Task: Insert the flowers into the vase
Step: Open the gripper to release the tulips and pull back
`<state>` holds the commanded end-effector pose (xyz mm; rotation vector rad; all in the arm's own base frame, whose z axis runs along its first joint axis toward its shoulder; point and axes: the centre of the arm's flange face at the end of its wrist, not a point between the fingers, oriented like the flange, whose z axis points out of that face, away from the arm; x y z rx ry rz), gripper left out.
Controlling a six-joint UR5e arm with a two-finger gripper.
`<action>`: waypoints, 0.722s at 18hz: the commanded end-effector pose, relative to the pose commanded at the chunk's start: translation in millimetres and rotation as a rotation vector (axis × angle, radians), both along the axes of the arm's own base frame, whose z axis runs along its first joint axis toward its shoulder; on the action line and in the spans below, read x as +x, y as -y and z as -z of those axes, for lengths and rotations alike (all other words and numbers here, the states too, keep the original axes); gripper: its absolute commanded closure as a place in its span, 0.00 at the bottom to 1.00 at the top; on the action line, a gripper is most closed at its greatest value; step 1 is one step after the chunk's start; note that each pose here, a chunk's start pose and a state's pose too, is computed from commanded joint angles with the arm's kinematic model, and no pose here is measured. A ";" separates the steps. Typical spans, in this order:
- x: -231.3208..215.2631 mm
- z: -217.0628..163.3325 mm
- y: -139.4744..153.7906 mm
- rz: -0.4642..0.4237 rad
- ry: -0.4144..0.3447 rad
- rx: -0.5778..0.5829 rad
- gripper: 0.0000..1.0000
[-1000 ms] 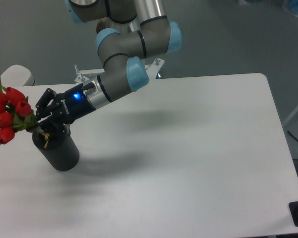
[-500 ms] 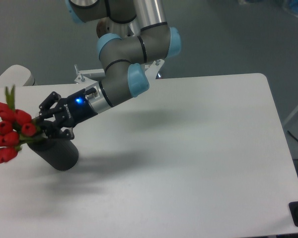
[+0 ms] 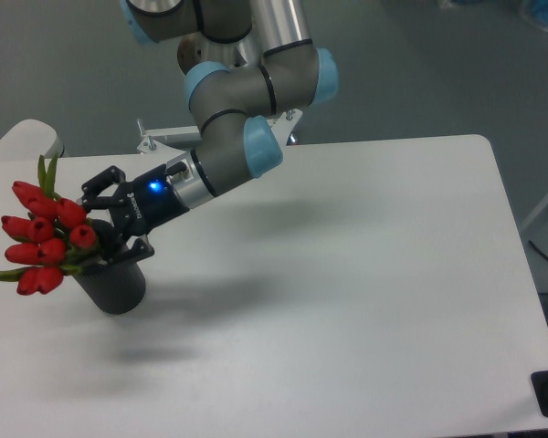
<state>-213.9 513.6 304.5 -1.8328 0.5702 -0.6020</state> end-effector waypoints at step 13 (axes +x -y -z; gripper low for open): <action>-81.4 -8.7 42.2 -0.167 -0.022 -0.002 0.00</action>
